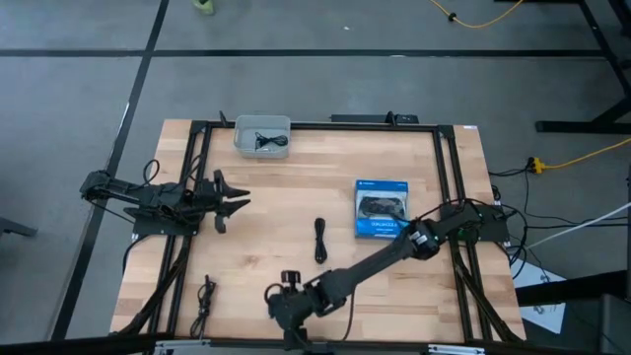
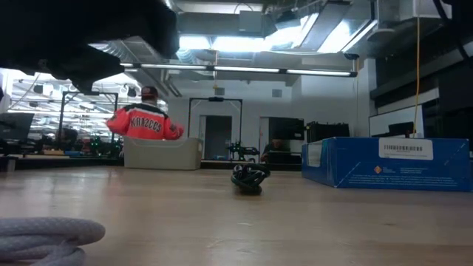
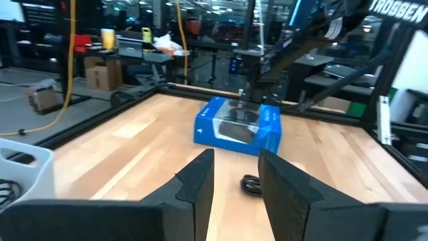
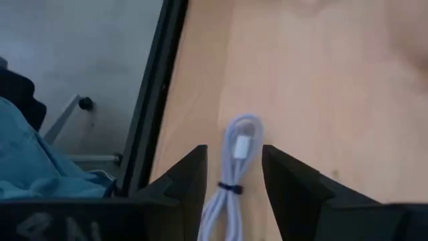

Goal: Pick and place USB-C Cables
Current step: Put the light purple charger cable into the gray bin

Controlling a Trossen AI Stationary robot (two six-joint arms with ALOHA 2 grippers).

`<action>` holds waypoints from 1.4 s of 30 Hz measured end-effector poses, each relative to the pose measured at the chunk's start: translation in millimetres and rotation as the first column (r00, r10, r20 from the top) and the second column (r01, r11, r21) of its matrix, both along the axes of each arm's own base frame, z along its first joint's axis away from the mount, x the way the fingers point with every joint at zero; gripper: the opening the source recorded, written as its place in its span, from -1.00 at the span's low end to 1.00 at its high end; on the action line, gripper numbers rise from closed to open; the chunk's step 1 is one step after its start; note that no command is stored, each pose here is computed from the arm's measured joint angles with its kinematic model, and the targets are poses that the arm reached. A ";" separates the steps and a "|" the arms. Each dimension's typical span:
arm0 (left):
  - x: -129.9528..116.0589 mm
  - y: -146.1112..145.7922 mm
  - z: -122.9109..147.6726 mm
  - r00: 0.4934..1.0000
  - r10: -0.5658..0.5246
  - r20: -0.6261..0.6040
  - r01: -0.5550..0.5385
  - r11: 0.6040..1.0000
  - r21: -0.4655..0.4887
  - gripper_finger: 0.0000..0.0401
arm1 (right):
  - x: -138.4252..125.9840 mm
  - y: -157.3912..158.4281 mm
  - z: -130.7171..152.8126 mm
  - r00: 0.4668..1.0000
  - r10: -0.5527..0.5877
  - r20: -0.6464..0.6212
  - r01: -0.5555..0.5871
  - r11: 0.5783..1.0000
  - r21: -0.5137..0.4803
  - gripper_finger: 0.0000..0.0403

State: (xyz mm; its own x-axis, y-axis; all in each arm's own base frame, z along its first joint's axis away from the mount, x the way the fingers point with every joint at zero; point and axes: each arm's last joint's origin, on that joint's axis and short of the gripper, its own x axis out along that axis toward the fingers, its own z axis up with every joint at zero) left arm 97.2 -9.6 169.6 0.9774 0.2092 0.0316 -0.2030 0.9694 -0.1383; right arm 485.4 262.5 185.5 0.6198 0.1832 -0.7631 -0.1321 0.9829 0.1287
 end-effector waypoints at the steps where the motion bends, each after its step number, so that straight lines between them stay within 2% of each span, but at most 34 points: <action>1: 0.1 -0.4 -0.1 1.000 -0.014 -0.001 0.014 1.000 0.000 -0.45 | 0.7 2.7 -5.7 1.000 0.002 0.000 -0.002 1.000 0.002 -0.28; 7: 0.5 -2.9 -0.7 0.995 -0.102 -0.006 0.102 0.995 -0.001 -0.45 | 1.2 6.0 -16.0 0.995 -0.089 -0.036 0.091 0.993 0.073 -0.36; 14: 0.5 -3.2 -0.8 0.994 -0.112 -0.007 0.112 0.994 -0.001 -0.45 | 0.6 -1.4 -17.3 0.991 -0.051 -0.126 0.065 0.992 0.112 -0.41; 17: 0.5 -3.2 -0.8 0.994 -0.112 -0.007 0.112 0.994 0.000 -0.45 | -2.0 -6.7 -20.7 0.980 -0.063 -0.189 0.083 0.992 0.099 -0.41; 26: 0.5 -3.2 -0.8 0.994 -0.111 -0.007 0.111 0.994 0.000 -0.45 | -4.7 -6.1 -22.4 0.975 -0.064 -0.214 0.084 0.992 0.089 -0.41; 30: 0.5 -3.2 -0.8 0.994 -0.111 -0.007 0.111 0.994 0.000 -0.45 | -7.5 -8.3 -24.4 0.959 -0.108 -0.261 0.135 0.987 0.088 -0.41; 42: 0.5 -3.1 -0.8 0.994 -0.109 -0.007 0.109 0.994 0.000 -0.45 | -7.2 -8.1 -24.2 0.961 -0.105 -0.256 0.132 0.987 0.089 -0.41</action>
